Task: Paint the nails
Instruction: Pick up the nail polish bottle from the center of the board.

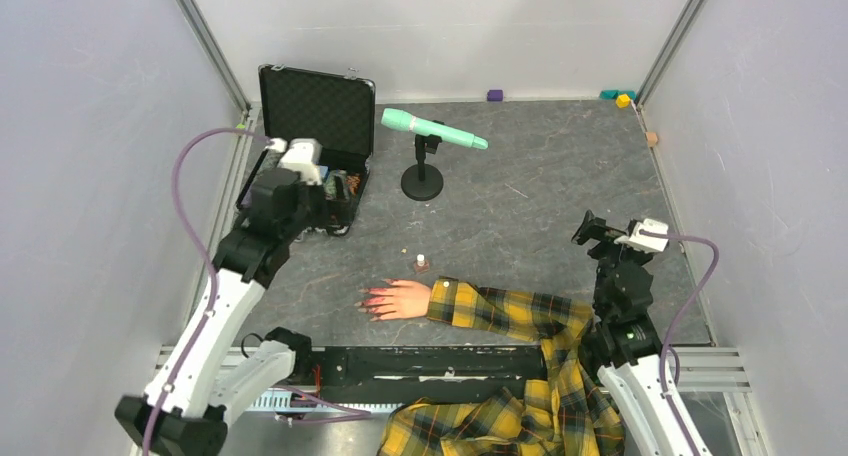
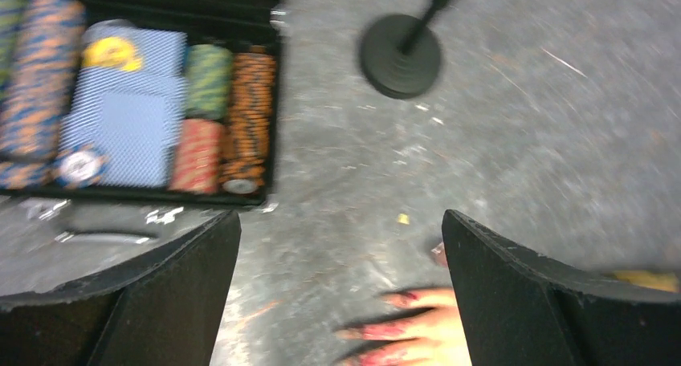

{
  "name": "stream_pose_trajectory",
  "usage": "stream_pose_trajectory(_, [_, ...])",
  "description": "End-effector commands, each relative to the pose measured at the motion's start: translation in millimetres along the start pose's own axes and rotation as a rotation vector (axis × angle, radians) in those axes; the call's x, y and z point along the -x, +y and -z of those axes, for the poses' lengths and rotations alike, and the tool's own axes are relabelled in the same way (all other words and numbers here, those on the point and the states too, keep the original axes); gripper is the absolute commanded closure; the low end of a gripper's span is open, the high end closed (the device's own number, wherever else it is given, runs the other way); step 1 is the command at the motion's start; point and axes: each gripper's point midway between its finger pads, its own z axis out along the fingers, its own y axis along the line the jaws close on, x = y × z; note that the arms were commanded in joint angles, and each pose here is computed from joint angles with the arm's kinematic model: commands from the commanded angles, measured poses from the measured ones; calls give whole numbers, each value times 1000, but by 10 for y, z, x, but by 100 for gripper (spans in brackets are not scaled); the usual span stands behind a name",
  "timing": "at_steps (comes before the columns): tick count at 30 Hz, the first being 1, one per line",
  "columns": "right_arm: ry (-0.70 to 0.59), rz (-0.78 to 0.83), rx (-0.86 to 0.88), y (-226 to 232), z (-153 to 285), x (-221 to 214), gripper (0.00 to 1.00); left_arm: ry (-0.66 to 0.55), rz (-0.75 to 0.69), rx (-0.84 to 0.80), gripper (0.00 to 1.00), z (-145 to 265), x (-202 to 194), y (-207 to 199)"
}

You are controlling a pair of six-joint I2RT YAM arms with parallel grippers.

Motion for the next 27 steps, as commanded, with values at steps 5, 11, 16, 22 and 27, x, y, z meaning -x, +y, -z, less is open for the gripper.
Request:
stream_pose_trajectory(5, [-30, 40, 144, 230, 21, 75, 2, 201, -266, -389, 0, -182, -249, -1324])
stream_pose_trajectory(11, [56, 72, 228, 398, 6, -86, 2, 467, -460, -436, 0, -386, -945, -1641])
stream_pose_trajectory(16, [93, 86, 236, 417, -11, -202, 2, 619, -635, -425, 0, -440, -1536, -1717])
stream_pose_trajectory(22, [127, 92, 251, 445, -8, -275, 2, 706, -709, -352, 4, -523, -1805, -1597])
stream_pose_trajectory(27, [132, 96, 256, 455, -12, -294, 2, 719, -730, -310, 14, -548, -1868, -1487])
